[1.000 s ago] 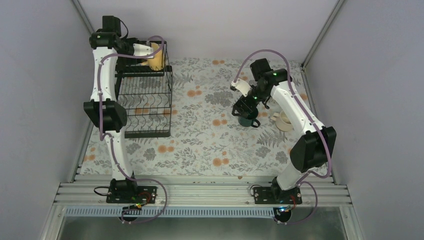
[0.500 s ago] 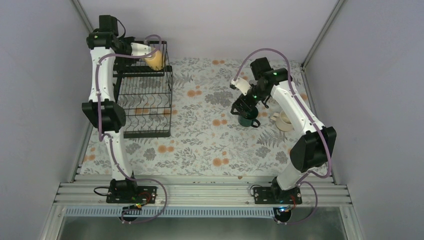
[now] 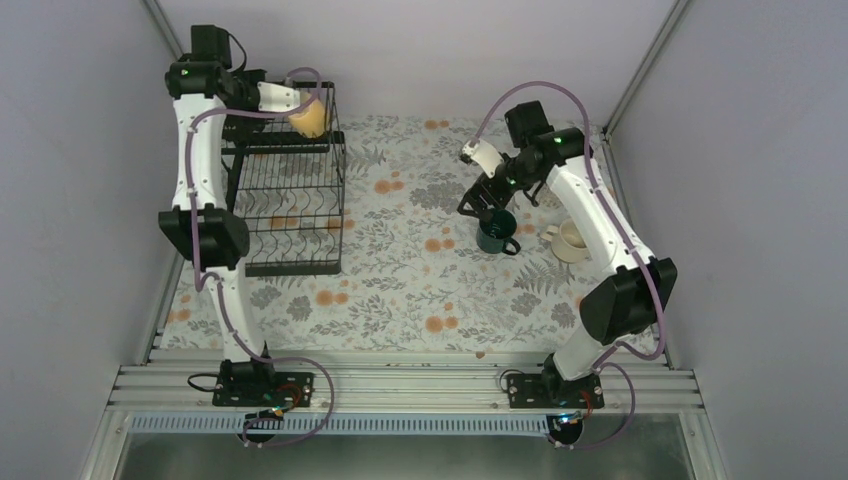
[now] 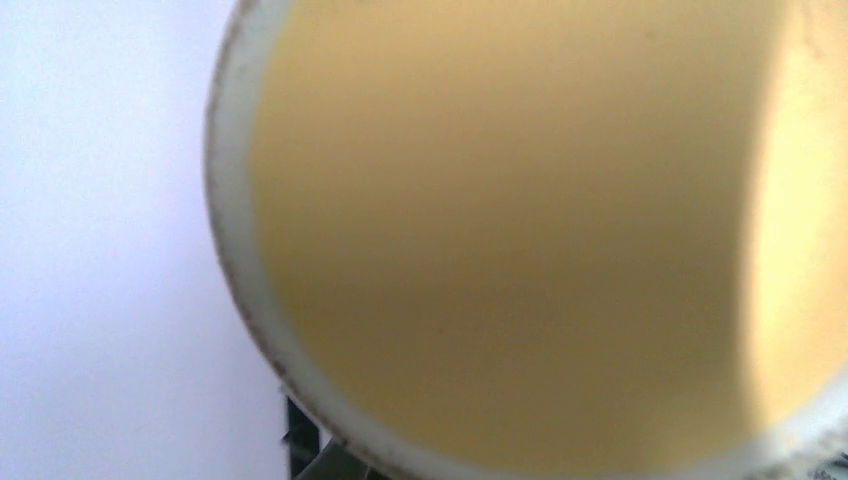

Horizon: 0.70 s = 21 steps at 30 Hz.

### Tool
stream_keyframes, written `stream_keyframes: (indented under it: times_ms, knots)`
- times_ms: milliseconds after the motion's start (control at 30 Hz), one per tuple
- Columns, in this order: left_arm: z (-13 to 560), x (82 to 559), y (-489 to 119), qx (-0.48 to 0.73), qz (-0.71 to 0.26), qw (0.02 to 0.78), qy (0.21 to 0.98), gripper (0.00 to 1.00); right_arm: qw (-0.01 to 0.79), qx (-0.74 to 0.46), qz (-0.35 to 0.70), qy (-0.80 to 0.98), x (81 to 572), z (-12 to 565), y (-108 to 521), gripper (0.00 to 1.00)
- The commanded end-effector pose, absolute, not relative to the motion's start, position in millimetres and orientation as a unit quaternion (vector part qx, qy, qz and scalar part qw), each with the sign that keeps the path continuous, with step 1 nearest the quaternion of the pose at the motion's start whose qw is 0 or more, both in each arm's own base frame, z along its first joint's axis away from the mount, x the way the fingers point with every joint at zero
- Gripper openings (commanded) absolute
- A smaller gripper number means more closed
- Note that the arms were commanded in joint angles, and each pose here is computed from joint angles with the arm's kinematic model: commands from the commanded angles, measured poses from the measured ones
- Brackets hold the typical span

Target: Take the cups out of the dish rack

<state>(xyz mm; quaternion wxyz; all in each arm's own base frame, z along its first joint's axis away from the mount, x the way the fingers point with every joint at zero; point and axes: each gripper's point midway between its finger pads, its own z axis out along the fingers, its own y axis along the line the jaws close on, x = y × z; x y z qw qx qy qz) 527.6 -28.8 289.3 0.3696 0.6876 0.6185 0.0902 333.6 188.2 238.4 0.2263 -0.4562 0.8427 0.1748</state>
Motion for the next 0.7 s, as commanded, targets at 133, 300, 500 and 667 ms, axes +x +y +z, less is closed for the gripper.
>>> stream_keyframes:
  times_ms: [133, 300, 500, 667]
  knots:
    - [477.0, 442.2, -90.5, 0.648, 0.116, 0.576, 0.484, 0.02, 0.320, -0.467, 0.228, 0.792, 342.4, 313.7, 213.8, 1.00]
    - [518.3, 413.1, -105.2, 0.628, 0.103, 0.624, 0.454, 0.02, 0.332, -0.474, 0.251, 0.775, 348.3, 327.7, 224.8, 1.00]
    - [548.5, 362.1, -145.4, 0.595, -0.085, 0.678, 0.423, 0.02, 0.387, -0.503, 0.371, 0.678, 326.6, 384.5, 249.5, 1.00]
    - [532.9, 348.3, -173.1, 0.569, -0.185, 0.691, 0.405, 0.02, 0.398, -0.532, 0.464, 0.586, 294.7, 433.7, 259.0, 1.00]
